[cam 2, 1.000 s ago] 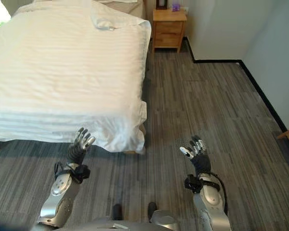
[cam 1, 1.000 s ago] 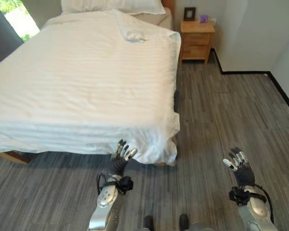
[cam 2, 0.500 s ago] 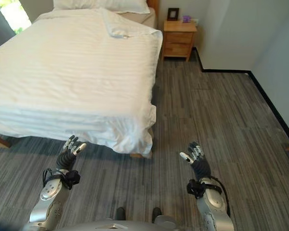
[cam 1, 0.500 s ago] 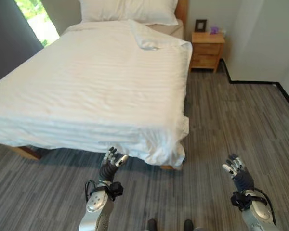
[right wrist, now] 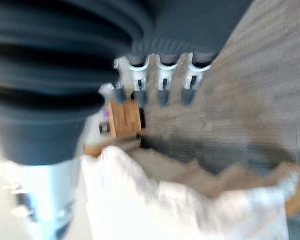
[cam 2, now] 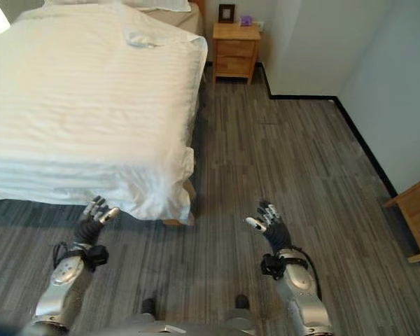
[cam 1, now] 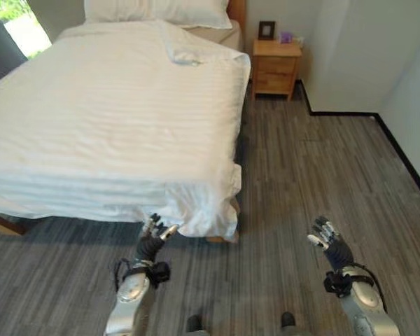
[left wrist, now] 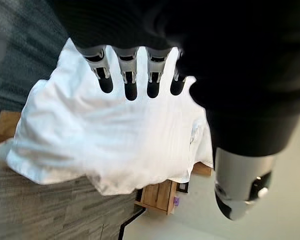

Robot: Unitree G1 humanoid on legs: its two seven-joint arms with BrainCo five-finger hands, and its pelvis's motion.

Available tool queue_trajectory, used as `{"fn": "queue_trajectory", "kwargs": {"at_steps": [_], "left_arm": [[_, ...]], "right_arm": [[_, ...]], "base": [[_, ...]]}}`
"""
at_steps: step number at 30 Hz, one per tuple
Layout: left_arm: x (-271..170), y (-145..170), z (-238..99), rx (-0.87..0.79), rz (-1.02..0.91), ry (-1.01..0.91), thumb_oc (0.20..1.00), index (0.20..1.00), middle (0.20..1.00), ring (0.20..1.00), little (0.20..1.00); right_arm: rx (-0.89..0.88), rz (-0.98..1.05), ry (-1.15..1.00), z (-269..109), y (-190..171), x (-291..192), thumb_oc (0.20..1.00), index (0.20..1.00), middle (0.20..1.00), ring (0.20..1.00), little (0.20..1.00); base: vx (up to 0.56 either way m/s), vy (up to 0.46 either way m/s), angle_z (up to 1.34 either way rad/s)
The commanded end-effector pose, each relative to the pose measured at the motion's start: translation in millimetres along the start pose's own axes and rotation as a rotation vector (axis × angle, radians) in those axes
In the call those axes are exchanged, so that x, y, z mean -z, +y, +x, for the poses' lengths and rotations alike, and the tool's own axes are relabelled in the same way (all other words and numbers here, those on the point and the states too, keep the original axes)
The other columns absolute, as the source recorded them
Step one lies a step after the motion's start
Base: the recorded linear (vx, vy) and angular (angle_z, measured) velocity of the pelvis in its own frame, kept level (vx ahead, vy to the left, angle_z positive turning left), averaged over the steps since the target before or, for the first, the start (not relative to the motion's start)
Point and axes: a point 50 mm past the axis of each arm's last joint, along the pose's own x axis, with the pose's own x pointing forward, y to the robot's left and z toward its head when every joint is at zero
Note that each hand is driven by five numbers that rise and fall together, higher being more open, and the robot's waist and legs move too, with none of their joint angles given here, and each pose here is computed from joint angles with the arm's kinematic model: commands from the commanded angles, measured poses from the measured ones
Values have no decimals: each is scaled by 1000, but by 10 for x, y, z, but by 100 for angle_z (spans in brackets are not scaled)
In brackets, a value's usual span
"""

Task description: Making the bed.

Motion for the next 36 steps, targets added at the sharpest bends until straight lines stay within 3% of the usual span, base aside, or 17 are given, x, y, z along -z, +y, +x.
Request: {"fn": "queue_trajectory", "kwargs": {"at_steps": [1, 10, 17, 28, 36], "left_arm": [[-273, -42, 107, 49, -61, -109, 1000, 1000, 1000, 1000, 1000], [-138, -33, 2, 78, -45, -64, 1000, 1000, 1000, 1000, 1000], [-203, -106, 50, 123, 9, -81, 1000, 1000, 1000, 1000, 1000], [-329, 93, 84, 21, 33, -127, 1000, 1000, 1000, 1000, 1000], [-501, 138, 115, 18, 45, -200, 1000, 1000, 1000, 1000, 1000]], "right_arm": [[15, 9, -139, -49, -104, -304, 1000, 1000, 1000, 1000, 1000], [64, -24, -89, -140, -245, -200, 1000, 1000, 1000, 1000, 1000], [22, -5, -73, -126, -114, -137, 1000, 1000, 1000, 1000, 1000], [-26, 23, -176, 57, 80, -345, 1000, 1000, 1000, 1000, 1000], [29, -11, -177, -4, -58, -337, 1000, 1000, 1000, 1000, 1000]], "base": [[-5, -266, 81], [90, -160, -7], [67, 17, 0], [86, 89, -12], [472, -55, -25]]}}
